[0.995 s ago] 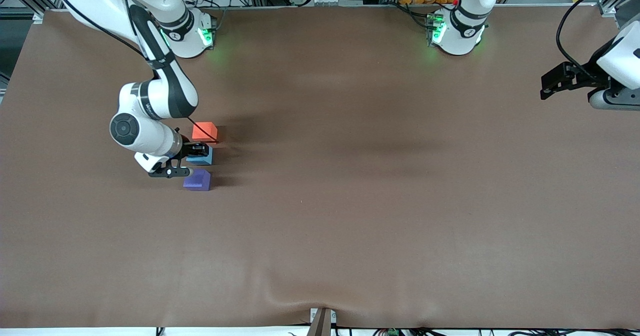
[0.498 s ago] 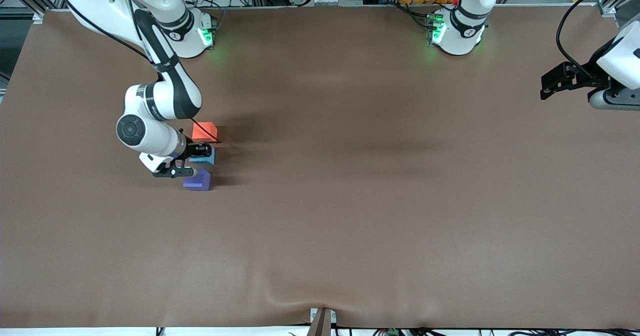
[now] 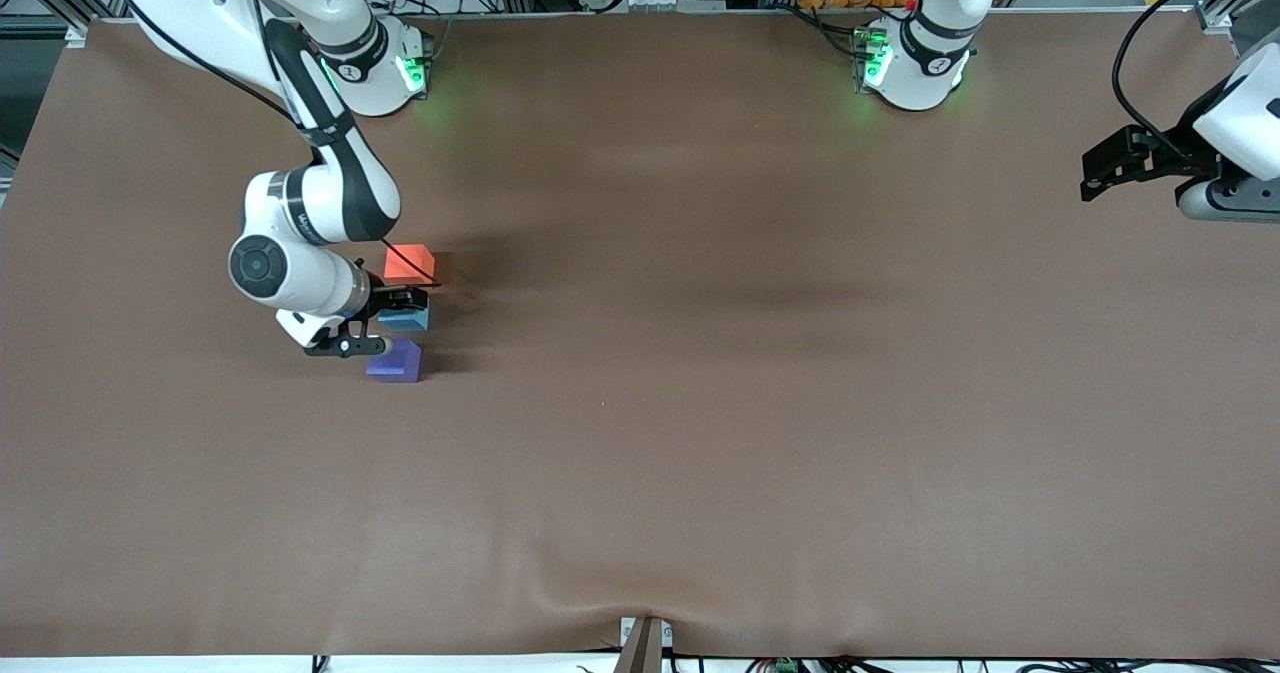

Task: Place blue block between orange and purple blocks

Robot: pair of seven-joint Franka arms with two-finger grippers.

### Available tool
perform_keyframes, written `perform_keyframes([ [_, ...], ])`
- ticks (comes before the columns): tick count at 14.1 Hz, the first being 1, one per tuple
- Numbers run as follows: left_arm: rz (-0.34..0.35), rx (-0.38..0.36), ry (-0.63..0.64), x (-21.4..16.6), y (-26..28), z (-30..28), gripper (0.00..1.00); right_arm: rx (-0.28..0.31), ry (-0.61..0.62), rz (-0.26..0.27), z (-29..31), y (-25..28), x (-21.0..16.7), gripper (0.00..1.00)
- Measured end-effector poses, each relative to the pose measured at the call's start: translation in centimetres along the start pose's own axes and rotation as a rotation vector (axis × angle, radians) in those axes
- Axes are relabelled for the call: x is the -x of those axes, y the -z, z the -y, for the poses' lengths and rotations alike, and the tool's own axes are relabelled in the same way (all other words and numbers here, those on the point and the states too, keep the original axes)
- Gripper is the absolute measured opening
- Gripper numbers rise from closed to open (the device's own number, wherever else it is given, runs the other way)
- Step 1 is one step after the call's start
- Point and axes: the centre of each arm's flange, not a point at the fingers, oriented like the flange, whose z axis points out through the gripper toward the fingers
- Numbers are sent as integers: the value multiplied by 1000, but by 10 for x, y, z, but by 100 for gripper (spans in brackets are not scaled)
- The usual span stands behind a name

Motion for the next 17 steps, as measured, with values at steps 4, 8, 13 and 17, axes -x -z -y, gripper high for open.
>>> perform_keyframes([
  [4, 0, 0, 0, 0, 0, 0, 100, -25, 16, 37, 9, 117, -25, 100],
  [8, -1, 0, 0, -1, -1, 0, 100, -47, 41, -52, 13, 255, -23, 100],
  [13, 0, 0, 0, -1, -1, 0, 100, -50, 8, -50, -30, 375, 25, 100],
  [17, 0, 0, 1, -1, -1, 0, 100, 33, 27, -81, -23, 413, 64, 100],
])
